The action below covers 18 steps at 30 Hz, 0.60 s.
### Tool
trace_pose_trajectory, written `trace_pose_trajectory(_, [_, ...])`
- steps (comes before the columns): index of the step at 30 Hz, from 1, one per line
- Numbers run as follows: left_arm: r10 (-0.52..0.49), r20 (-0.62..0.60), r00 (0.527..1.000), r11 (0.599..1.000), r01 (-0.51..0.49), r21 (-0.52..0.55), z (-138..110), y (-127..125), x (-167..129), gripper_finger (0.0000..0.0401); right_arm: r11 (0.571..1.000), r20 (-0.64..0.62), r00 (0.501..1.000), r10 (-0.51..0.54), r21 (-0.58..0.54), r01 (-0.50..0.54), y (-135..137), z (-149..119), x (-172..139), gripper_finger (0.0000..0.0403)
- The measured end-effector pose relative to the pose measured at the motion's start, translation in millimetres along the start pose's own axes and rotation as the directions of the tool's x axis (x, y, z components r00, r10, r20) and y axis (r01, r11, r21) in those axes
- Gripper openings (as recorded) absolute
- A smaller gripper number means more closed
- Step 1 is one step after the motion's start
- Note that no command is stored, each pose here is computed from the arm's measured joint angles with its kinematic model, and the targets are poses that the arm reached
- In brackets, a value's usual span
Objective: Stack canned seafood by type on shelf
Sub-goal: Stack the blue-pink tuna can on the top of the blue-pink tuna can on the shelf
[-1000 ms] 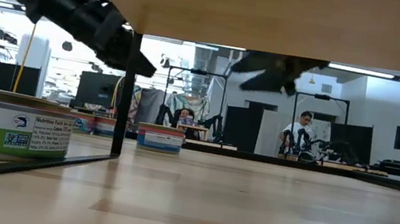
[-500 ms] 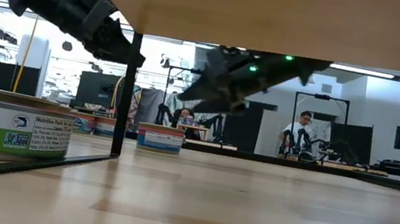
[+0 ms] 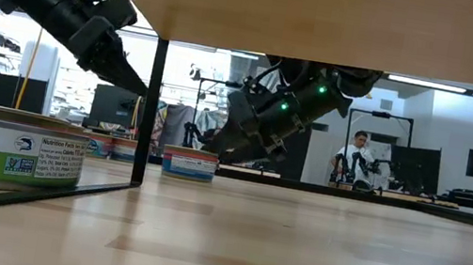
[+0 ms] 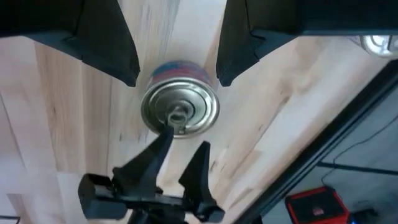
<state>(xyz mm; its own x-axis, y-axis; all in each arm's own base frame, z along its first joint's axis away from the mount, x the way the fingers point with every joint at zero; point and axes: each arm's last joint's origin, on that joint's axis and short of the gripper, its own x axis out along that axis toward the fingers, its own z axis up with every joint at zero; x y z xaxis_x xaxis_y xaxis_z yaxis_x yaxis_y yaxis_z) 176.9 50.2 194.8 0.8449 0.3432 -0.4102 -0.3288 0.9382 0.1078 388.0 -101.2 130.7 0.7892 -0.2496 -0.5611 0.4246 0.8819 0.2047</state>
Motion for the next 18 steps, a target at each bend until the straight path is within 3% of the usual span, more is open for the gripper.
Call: trace_pose_trajectory(18, [-0.001, -0.014, 1.0, 1.0, 0.001, -0.026, -1, 0, 0, 0.0205, 0.996, -0.211, 0.975, -0.064, -0.075, 0.049, -5, -17, -4, 0.029])
